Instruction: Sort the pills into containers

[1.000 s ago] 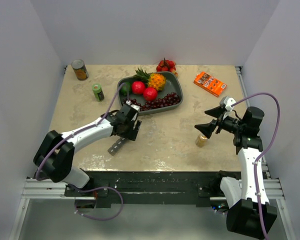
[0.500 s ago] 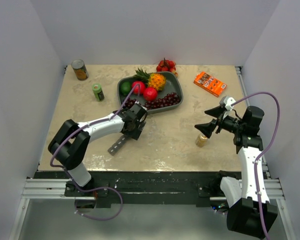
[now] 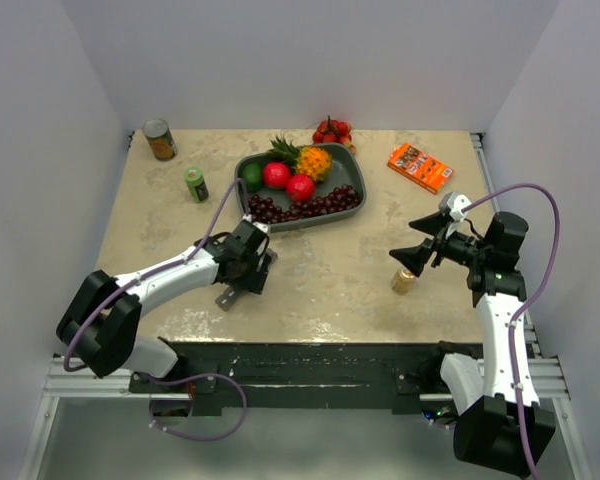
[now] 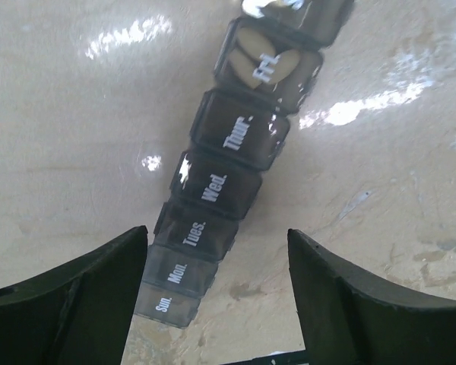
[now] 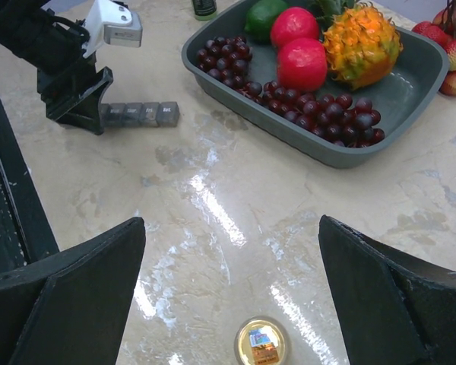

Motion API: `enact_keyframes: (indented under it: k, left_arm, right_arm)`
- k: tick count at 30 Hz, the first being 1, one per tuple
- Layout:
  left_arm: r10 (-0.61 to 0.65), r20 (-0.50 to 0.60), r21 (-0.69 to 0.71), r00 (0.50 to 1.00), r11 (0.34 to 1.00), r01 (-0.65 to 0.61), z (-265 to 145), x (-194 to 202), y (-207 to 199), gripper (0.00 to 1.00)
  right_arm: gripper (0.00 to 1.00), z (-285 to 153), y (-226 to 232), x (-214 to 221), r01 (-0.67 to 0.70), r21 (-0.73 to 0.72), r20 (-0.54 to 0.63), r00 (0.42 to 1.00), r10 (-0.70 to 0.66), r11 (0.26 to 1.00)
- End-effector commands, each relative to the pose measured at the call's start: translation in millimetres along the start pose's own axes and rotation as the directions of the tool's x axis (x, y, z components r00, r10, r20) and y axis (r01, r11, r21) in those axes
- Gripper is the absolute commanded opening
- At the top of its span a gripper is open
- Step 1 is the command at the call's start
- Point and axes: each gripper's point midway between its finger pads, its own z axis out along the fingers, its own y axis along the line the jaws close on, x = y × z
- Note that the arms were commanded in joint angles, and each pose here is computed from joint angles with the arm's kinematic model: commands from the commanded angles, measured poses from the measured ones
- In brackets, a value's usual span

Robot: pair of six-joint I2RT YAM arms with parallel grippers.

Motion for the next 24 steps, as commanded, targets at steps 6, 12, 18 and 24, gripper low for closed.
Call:
enact_keyframes:
  k: [6,12,18,24]
  left_arm:
    - [-0.135,-0.016,0.044,0.991,0.99,0.136,8.7,11.8,7.0,0.77]
    - [-0.15,-0.025,0.022,0.988,0.988,0.15,13.7,19.2,11.8,0.7]
    - [-0.138,-0.045,0.02,0.989,0.99,0.139,19.5,25.8,12.0,0.62]
    - [-0.055,-0.06,0.062,0.997,0.996,0.059,25.1,27.5,-1.2,0.24]
  right_arm:
    - [0.99,-0.5,6.4,-18.6,0.062,-0.038,0.024,0.998,-0.061,0.997]
    - [0.99,-0.3,7.1,-17.6,0.058,-0.043,0.024,0.998,-0.057,0.997]
    - [0.99,-0.5,7.2,-18.5,0.061,-0.046,0.025,0.998,-0.06,0.997]
    - [0.99,-0.4,7.4,-17.7,0.061,-0.048,0.024,0.998,-0.06,0.997]
